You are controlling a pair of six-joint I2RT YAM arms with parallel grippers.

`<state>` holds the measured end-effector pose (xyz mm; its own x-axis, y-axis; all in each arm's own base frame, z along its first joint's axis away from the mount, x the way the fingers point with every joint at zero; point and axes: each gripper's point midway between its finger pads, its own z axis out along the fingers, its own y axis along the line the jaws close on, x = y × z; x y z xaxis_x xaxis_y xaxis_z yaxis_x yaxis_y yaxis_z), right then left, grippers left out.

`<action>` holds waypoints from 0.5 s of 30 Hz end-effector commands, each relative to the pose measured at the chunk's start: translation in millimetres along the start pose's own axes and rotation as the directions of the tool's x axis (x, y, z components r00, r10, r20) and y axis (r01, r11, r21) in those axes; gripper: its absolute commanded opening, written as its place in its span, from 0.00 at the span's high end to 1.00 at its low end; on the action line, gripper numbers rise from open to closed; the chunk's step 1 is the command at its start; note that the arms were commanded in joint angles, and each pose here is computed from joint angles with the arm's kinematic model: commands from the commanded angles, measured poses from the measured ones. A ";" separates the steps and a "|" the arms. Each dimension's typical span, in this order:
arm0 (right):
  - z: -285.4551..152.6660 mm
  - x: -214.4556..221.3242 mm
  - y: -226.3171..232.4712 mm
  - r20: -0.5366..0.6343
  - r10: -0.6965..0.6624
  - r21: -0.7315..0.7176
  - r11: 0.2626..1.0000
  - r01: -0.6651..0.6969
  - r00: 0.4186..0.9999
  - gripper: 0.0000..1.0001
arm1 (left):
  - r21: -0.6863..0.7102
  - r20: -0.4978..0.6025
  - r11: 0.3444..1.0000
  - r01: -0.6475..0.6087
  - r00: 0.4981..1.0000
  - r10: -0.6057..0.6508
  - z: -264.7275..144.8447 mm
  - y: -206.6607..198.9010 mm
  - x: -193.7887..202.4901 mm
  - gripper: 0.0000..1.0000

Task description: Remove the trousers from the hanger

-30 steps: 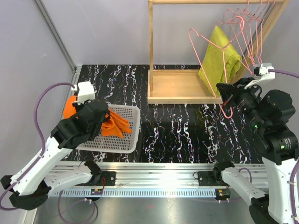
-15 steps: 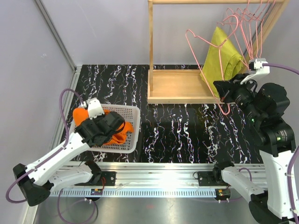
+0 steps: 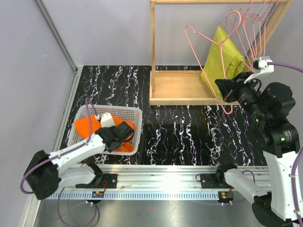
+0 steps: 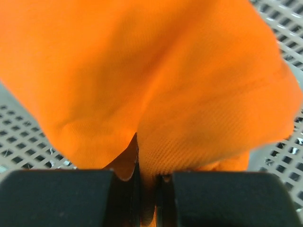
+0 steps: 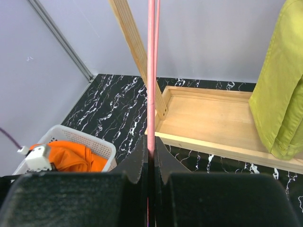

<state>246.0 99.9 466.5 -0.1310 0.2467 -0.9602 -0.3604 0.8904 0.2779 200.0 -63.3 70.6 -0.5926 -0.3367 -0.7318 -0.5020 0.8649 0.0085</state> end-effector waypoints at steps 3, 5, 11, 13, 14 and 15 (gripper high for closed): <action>-2.3 -21.8 13.7 0.071 -0.001 -0.059 0.998 0.005 0.997 1.00 | 0.144 -0.024 0.987 -0.071 0.997 0.076 -5.5 -66.0 -19.4 1.00; -0.8 -21.4 12.4 0.067 -0.008 -0.054 0.998 0.012 0.998 1.00 | 0.121 -0.043 0.990 -0.074 0.996 0.080 -8.6 -63.5 -19.7 1.00; 13.2 -13.5 1.5 0.015 -0.013 -0.004 1.000 0.013 1.000 1.00 | 0.099 0.007 0.995 -0.030 1.000 0.030 -33.4 -36.2 -48.2 0.17; 18.5 -11.0 -2.2 0.000 -0.016 0.011 1.000 0.016 1.000 1.00 | 0.120 0.034 0.993 -0.014 0.999 0.010 -46.3 -31.8 -64.3 0.06; 21.7 -10.1 -4.0 -0.005 -0.021 0.015 1.000 0.022 1.000 1.00 | 0.119 0.040 0.993 -0.024 0.999 0.019 -51.9 -25.9 -69.2 0.02; 23.5 -9.2 -5.5 -0.008 -0.024 0.022 0.999 0.024 1.000 1.00 | 0.142 0.057 0.990 -0.002 0.998 -0.006 -61.2 -22.0 -79.2 0.01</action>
<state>265.6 104.8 460.1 -0.1721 0.2348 -0.9567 -0.3492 0.8936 0.2821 220.9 -89.5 127.7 -0.6203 -0.2974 -0.7258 -0.4018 0.9152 -0.0317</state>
